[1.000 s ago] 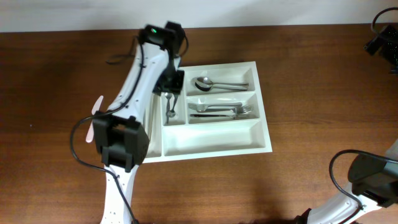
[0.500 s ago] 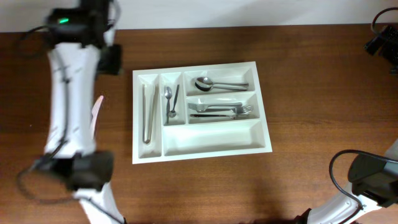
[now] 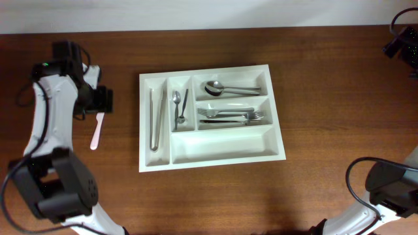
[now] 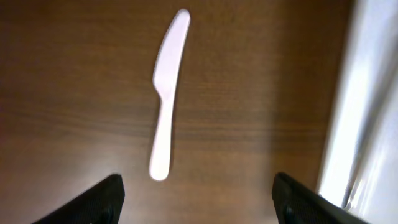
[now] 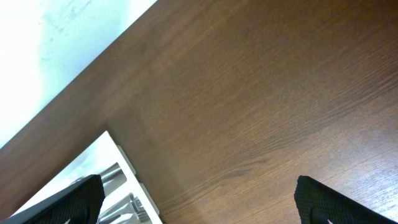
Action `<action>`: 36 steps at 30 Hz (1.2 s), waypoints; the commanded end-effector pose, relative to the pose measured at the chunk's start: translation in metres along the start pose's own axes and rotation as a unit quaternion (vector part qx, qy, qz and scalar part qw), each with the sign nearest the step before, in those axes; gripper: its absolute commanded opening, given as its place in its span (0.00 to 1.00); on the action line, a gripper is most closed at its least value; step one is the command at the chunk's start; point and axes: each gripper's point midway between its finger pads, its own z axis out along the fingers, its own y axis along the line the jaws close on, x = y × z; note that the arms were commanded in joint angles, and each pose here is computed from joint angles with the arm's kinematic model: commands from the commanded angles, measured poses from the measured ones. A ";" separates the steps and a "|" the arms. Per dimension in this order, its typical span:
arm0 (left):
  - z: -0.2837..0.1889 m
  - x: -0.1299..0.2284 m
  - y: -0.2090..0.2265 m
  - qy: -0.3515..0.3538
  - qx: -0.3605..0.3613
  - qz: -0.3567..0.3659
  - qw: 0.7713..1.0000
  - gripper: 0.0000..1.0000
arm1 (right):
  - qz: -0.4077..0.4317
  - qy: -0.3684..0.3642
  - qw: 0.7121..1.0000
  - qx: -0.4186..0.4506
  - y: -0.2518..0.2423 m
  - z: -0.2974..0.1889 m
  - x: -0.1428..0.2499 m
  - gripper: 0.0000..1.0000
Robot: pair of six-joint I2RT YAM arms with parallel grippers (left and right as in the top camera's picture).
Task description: Pack container
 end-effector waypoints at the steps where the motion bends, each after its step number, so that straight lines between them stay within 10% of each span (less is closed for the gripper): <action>1: 0.013 -0.004 0.011 -0.003 -0.006 0.037 0.999 0.78 | 0.004 -0.001 1.000 -0.001 0.000 -0.002 0.001 0.99; 36: 0.127 0.006 0.032 0.059 0.008 0.045 0.997 0.56 | 0.004 -0.001 1.000 -0.001 0.000 -0.002 0.001 0.99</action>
